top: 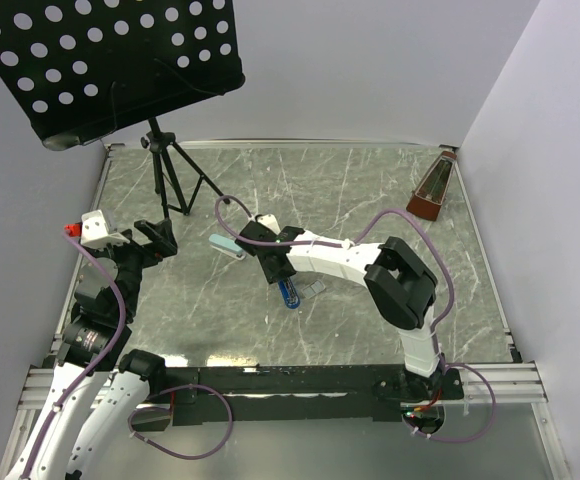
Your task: Load the staples into the stapler
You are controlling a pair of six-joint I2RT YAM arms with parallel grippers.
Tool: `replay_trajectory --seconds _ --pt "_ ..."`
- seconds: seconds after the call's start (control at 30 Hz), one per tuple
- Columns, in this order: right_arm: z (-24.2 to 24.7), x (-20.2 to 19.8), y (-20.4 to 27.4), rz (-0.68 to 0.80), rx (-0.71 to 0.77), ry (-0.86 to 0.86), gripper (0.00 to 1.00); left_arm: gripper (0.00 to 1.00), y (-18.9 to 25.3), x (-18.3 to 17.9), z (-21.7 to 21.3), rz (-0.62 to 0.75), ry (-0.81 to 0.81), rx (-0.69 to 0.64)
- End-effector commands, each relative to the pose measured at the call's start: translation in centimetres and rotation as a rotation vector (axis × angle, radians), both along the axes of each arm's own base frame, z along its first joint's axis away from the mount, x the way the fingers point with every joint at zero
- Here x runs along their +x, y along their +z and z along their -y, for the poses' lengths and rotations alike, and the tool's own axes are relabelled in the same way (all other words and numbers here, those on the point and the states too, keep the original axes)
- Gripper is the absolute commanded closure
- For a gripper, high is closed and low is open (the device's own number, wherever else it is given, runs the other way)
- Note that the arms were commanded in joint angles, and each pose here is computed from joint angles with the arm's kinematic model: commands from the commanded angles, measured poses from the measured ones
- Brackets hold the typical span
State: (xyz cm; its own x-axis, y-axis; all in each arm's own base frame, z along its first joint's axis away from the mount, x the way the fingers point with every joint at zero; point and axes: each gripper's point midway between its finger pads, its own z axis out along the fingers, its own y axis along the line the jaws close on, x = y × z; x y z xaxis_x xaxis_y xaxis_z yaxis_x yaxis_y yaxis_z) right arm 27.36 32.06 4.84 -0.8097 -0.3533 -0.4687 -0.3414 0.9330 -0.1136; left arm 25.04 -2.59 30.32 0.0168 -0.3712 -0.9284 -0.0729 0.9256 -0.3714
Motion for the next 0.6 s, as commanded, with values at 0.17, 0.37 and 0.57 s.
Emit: replay_trajectory --seconds 0.17,0.37,0.57 --pt "-0.1 1.0 -0.2 0.014 0.005 -0.034 0.67 0.01 0.1 0.2 0.2 0.012 -0.008 -0.007" --pt "0.0 1.2 -0.5 0.019 -0.002 -0.040 0.71 0.01 0.0 0.2 0.2 0.008 -0.010 -0.006" --pt "0.1 1.2 0.8 0.034 0.021 -0.032 0.79 0.01 0.1 0.2 0.2 0.009 -0.008 -0.006"
